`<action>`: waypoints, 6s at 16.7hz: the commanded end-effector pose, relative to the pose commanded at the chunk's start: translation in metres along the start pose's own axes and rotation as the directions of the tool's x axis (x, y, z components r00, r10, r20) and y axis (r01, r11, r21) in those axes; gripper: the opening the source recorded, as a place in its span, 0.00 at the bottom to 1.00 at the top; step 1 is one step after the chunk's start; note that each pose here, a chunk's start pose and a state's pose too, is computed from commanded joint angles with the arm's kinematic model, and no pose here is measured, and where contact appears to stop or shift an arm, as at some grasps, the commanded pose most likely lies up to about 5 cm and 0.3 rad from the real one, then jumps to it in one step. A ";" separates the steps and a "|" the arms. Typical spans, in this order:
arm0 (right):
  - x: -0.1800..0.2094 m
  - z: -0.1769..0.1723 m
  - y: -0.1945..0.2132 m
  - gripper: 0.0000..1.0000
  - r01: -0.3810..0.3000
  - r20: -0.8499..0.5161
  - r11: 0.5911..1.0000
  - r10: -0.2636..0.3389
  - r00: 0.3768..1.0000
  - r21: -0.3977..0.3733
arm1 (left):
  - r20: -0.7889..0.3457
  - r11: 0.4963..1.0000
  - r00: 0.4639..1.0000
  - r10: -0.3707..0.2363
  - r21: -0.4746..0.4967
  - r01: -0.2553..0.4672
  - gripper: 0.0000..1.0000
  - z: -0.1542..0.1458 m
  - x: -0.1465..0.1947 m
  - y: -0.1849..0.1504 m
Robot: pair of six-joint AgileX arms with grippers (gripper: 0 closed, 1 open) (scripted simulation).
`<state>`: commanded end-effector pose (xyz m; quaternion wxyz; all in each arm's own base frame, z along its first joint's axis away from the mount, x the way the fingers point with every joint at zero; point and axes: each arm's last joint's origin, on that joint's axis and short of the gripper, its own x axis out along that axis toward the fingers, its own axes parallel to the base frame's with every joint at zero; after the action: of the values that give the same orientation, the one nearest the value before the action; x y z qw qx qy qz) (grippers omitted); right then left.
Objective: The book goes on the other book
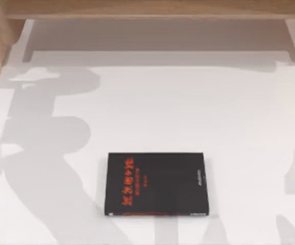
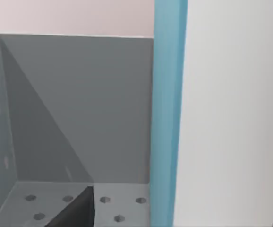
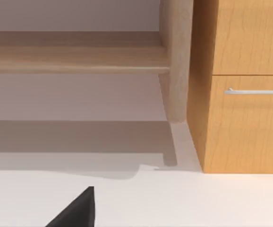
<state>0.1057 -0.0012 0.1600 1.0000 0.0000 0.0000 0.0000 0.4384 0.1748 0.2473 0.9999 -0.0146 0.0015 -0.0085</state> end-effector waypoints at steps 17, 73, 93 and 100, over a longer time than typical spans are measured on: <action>0.000 0.000 0.000 1.00 0.000 0.000 1.000 0.000 1.000 0.000 | 0.000 1.000 1.000 0.000 0.000 0.000 0.85 0.000 0.030 0.000; 0.000 0.000 0.000 1.00 0.000 0.000 1.000 0.000 1.000 0.000 | -0.440 0.174 0.897 -0.030 0.882 0.439 0.00 -0.099 -0.283 -0.465; 0.000 0.000 0.000 1.00 0.000 0.000 1.000 0.000 1.000 0.000 | -0.495 -0.031 0.869 -0.004 0.869 0.494 0.15 -0.147 -0.317 -0.458; 0.000 0.000 0.000 1.00 0.000 0.000 1.000 0.000 1.000 0.000 | -0.495 -0.031 0.869 -0.004 0.869 0.494 0.68 -0.147 -0.317 -0.458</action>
<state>0.1057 -0.0012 0.1600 1.0000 0.0000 0.0000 0.0000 0.1127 -0.2821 0.1150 0.6813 0.6852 0.1691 -0.1942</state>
